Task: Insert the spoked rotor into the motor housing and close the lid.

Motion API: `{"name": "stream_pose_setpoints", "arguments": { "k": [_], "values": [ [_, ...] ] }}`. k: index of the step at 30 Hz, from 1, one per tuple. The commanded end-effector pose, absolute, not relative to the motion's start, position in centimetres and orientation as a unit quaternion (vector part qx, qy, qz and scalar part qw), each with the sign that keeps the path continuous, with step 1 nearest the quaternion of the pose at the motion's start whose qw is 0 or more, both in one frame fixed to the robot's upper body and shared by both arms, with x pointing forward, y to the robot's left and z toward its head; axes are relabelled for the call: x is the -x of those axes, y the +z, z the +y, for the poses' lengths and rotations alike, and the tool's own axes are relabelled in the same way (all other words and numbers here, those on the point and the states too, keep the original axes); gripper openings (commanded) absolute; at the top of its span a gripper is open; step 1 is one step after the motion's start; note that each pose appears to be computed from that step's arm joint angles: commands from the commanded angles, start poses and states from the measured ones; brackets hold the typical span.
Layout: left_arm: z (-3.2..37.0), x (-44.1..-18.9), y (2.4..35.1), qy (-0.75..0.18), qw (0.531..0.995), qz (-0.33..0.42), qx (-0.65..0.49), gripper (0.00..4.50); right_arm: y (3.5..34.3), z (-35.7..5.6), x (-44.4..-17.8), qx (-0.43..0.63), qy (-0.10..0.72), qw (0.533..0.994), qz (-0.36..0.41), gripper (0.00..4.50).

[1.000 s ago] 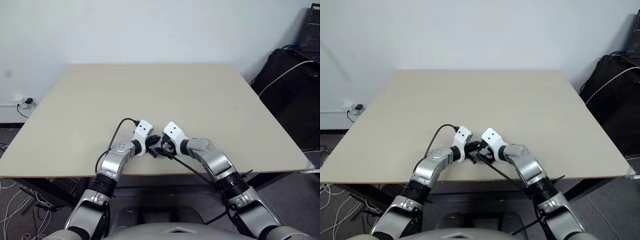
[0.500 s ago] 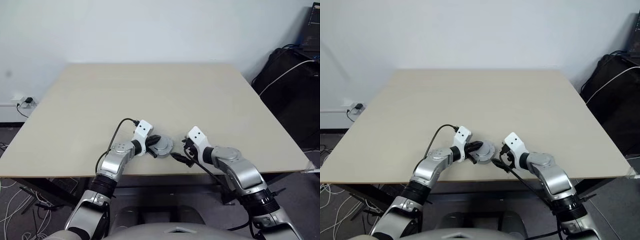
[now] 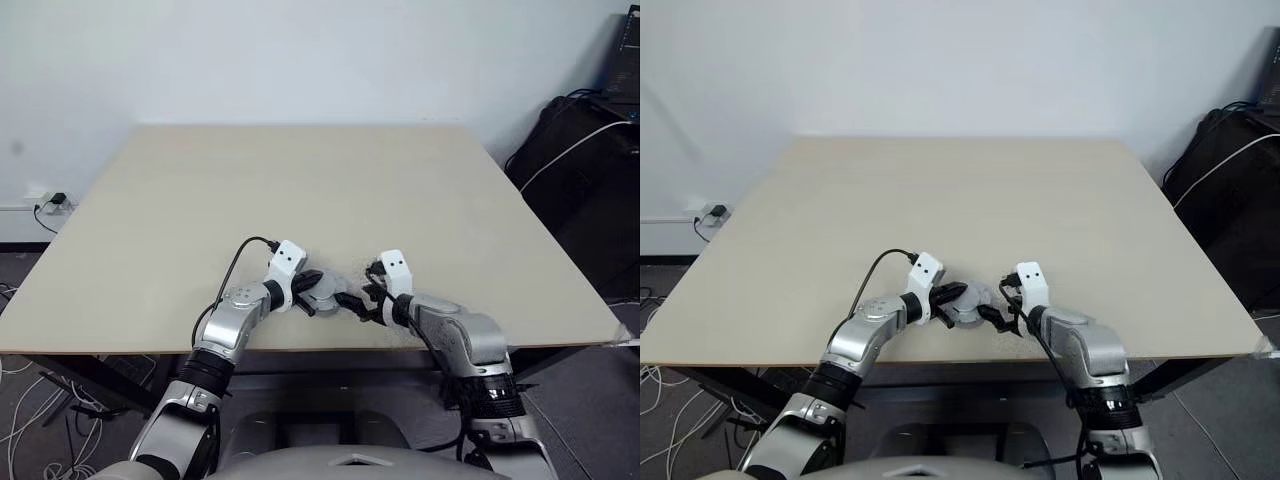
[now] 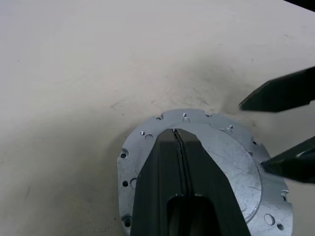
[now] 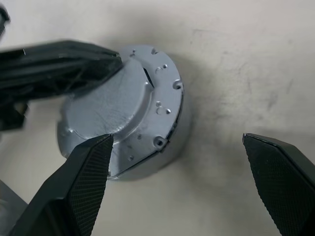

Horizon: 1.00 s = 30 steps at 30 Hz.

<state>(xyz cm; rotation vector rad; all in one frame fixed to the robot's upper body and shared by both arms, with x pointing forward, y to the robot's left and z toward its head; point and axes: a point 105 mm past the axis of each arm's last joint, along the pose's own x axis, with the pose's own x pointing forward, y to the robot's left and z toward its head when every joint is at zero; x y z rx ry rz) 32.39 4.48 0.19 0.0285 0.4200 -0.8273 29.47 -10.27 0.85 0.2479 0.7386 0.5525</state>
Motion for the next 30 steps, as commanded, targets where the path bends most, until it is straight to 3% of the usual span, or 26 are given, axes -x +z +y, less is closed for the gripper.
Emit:
{"name": "stream_pose_setpoints", "arguments": {
  "k": [1, 9, 20, 30],
  "values": [
    [4.6, -31.8, -0.8, -0.397, 0.89, 0.223, -0.012, 0.0, 1.8, -9.3, -30.2, -0.172, 0.263, 0.882, 0.352, 4.48],
    [4.8, -31.9, -0.7, -0.394, 0.891, 0.223, -0.01, 0.0, 2.2, -8.7, -31.0, -0.299, 0.228, 0.853, 0.362, 4.48],
    [4.9, -31.8, -0.8, -0.395, 0.892, 0.222, -0.01, 0.0, 1.8, -7.7, -30.4, -0.346, 0.225, 0.822, 0.391, 4.48],
    [5.1, -31.7, -0.9, -0.392, 0.892, 0.223, -0.009, 0.0, 2.8, -5.8, -29.1, -0.458, 0.27, 0.744, 0.404, 4.48]
  ]
}}
